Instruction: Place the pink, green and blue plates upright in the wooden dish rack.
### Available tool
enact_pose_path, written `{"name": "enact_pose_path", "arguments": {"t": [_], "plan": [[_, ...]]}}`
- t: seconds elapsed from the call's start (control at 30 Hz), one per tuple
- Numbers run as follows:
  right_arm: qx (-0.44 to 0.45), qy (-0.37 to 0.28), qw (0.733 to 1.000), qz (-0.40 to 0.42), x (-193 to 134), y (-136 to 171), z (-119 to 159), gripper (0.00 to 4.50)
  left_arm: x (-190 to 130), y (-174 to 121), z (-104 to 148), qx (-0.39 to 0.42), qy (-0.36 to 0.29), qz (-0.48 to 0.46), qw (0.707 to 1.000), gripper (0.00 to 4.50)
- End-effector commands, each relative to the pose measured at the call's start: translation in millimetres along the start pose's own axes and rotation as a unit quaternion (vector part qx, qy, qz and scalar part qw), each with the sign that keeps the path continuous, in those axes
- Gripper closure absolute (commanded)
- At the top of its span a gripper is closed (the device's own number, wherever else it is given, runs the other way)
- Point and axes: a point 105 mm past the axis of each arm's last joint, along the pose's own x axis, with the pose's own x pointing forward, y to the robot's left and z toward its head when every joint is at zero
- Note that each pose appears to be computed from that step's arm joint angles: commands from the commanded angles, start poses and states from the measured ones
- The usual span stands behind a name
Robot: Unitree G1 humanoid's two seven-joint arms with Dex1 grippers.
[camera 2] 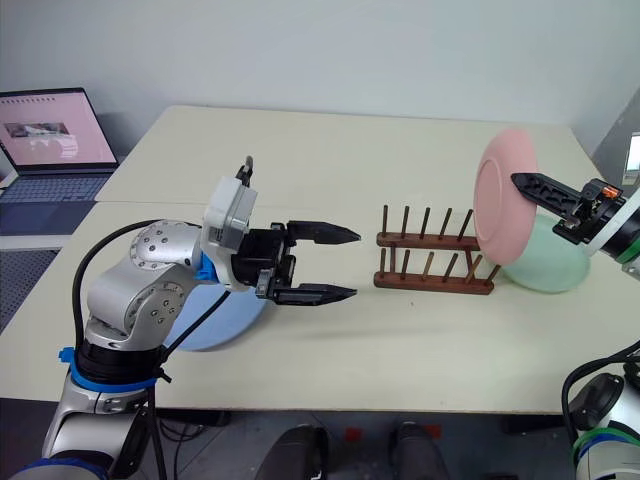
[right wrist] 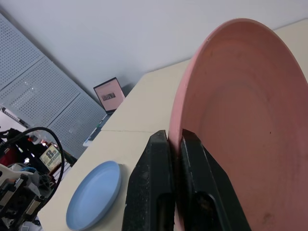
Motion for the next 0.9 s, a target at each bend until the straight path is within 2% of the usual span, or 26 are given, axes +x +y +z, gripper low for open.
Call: {"name": "enact_pose_path", "arguments": {"t": [0.03, 0.1, 0.2, 0.37, 0.53, 0.57, 0.63, 0.7, 0.77, 0.9], "plan": [[0.0, 0.001, 1.0, -0.023, 0, -7, -1, 4.45, 4, -2, 12, 0.023, -0.013, -0.008, 1.0, 0.86], [0.01, -0.001, 0.999, -0.039, 0, -14, 0, 4.45, 5, 0, 13, 0.023, -0.017, -0.007, 1.0, 0.86], [0.008, -0.014, 0.999, -0.051, 0, -18, 4, 3.75, 6, 0, 13, 0.021, -0.02, -0.007, 1.0, 0.86], [-0.006, -0.041, 0.998, -0.056, -3, -16, 18, 2.0, 6, -2, 12, 0.017, -0.02, -0.007, 1.0, 0.86], [-0.054, -0.086, 0.993, -0.064, -20, -8, 49, 0.2, 5, -3, 11, 0.017, -0.018, -0.005, 1.0, 0.86], [-0.07, -0.089, 0.991, -0.075, -26, -9, 55, 0.04, 5, -3, 11, 0.016, -0.017, -0.005, 1.0, 0.86], [-0.106, -0.077, 0.986, -0.099, -36, -12, 60, 0.04, 3, -4, 10, 0.015, -0.015, -0.005, 1.0, 0.86], [-0.195, -0.005, 0.972, -0.134, -49, -19, 49, 0.04, 1, -7, 7, 0.014, -0.005, -0.009, 1.0, 0.86], [-0.279, 0.096, 0.944, -0.15, -60, -28, 27, 0.04, -2, -11, 3, 0.016, 0.009, -0.014, 1.0, 0.86], [-0.406, 0.281, 0.856, -0.154, -80, -58, -15, 0.04, -1, -19, -2, 0.029, 0.026, -0.034, 0.999, 0.86]]}}
